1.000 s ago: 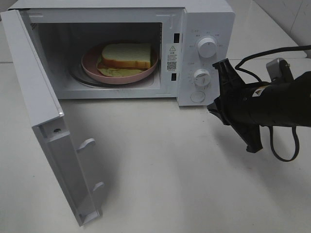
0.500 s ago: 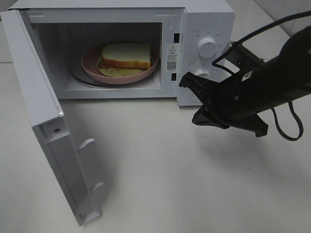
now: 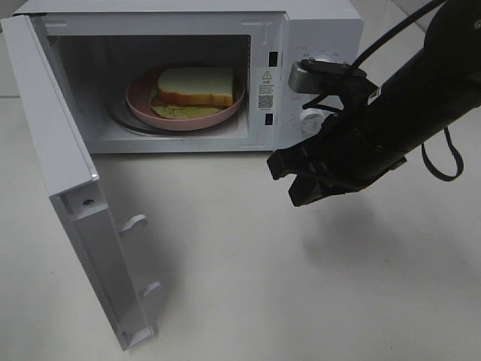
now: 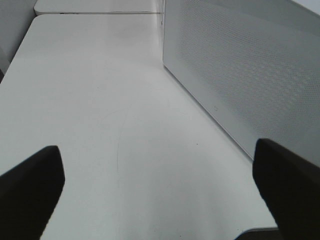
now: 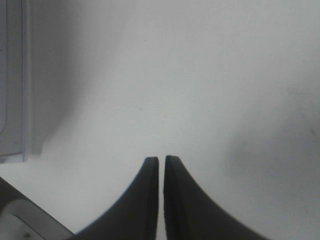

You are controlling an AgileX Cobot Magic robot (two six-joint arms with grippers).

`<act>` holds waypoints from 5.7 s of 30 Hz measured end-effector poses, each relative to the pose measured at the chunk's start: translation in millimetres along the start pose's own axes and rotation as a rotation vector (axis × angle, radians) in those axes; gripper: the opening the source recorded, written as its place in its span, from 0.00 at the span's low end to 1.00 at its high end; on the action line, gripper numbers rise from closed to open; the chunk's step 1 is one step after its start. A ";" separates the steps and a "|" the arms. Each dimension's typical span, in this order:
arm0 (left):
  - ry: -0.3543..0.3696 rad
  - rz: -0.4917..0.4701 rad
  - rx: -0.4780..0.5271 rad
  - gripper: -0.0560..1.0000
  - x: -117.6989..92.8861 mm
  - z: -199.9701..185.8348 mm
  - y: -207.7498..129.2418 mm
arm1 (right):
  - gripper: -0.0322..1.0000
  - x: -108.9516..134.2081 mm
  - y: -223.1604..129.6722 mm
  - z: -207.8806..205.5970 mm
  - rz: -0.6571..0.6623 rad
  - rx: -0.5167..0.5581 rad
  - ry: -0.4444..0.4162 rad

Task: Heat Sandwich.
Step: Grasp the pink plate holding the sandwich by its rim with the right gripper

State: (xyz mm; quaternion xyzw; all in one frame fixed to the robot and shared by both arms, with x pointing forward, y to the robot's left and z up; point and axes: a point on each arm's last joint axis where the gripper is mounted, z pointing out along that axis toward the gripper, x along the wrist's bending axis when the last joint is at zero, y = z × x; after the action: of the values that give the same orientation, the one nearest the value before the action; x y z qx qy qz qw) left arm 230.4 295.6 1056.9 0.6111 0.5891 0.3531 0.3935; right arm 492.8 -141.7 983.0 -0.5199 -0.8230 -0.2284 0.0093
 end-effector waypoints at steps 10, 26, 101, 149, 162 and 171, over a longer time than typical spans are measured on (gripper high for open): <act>0.000 0.000 0.000 0.97 0.0 0.0 0.0 | 0.12 -6.5 -3.2 -5.8 -0.540 0.121 -0.063; 0.000 0.000 0.000 0.97 0.0 0.0 0.0 | 0.14 -11.3 -8.5 -7.0 -1.226 0.226 -0.029; 0.000 0.000 0.000 0.97 0.0 0.0 0.0 | 0.79 56.1 136.4 82.1 -1.445 0.056 -0.238; 0.009 0.005 0.000 0.97 0.8 0.0 0.0 | 0.78 27.1 175.7 150.3 -1.352 0.065 -0.244; 0.009 0.005 0.000 0.97 0.8 0.0 0.0 | 0.18 27.1 178.2 148.0 -1.324 0.051 -0.255; 0.011 0.006 0.000 0.97 1.0 0.0 0.0 | 0.13 30.2 178.4 148.3 -1.336 0.045 -0.257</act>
State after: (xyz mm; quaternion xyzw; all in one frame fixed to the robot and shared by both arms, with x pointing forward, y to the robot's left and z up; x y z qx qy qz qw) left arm 230.4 296.6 1056.9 0.6110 0.5894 0.3574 0.3893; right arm 665.3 4.6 923.2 0.0773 -0.9666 -0.1044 -0.2209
